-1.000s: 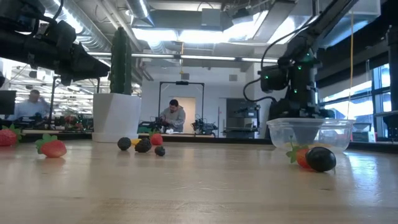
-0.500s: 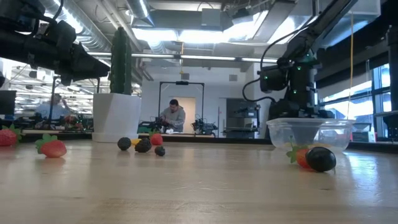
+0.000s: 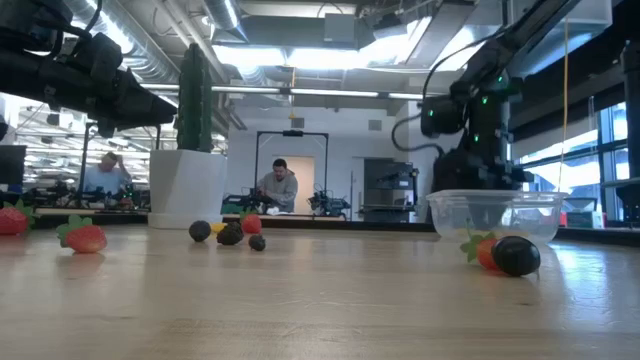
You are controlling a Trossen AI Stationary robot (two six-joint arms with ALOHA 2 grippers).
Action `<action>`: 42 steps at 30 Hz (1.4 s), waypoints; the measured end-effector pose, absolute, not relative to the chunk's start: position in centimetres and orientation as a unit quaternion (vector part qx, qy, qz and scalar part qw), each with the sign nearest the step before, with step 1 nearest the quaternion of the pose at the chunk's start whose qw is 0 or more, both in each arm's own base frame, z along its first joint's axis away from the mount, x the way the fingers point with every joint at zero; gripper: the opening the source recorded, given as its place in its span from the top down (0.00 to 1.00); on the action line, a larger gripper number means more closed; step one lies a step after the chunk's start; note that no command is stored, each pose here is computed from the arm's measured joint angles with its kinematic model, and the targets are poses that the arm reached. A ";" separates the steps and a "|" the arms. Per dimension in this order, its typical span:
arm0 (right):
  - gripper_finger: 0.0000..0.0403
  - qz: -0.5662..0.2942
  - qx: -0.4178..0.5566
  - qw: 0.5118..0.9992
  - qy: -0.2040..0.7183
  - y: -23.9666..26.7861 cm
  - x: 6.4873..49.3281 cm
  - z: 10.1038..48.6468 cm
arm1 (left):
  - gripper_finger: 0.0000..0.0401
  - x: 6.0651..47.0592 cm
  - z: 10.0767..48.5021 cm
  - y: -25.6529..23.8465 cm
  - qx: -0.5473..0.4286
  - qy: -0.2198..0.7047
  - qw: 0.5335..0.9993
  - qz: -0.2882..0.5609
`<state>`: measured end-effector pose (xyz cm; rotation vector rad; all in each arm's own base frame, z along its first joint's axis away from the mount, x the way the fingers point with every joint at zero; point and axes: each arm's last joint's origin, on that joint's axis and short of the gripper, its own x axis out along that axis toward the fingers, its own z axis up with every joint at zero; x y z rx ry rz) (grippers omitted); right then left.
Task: Pick and placing Produce into tupperware
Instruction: Put the bottom black cherry into the transparent bin
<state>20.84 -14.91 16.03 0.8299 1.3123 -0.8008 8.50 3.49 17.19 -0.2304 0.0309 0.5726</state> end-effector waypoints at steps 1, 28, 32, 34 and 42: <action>0.52 -0.352 0.363 0.649 0.568 -14.8 20.7 16.5 | 0.69 8.5 17.2 3.5 -0.113 0.015 0.953 0.282; 0.43 -0.040 0.188 0.949 0.252 -2.1 20.3 33.4 | 0.69 8.5 17.2 3.5 -0.113 0.015 0.953 0.282; 0.43 0.011 0.155 0.959 0.237 1.2 21.7 33.3 | 0.69 8.5 17.2 3.5 -0.113 0.015 0.953 0.281; 0.43 0.010 0.141 0.961 0.237 2.9 22.3 33.0 | 0.69 8.5 17.2 3.5 -0.113 0.015 0.953 0.281; 0.43 -0.007 0.057 0.953 0.297 8.9 24.1 29.5 | 0.69 8.5 17.2 3.5 -0.113 0.015 0.953 0.281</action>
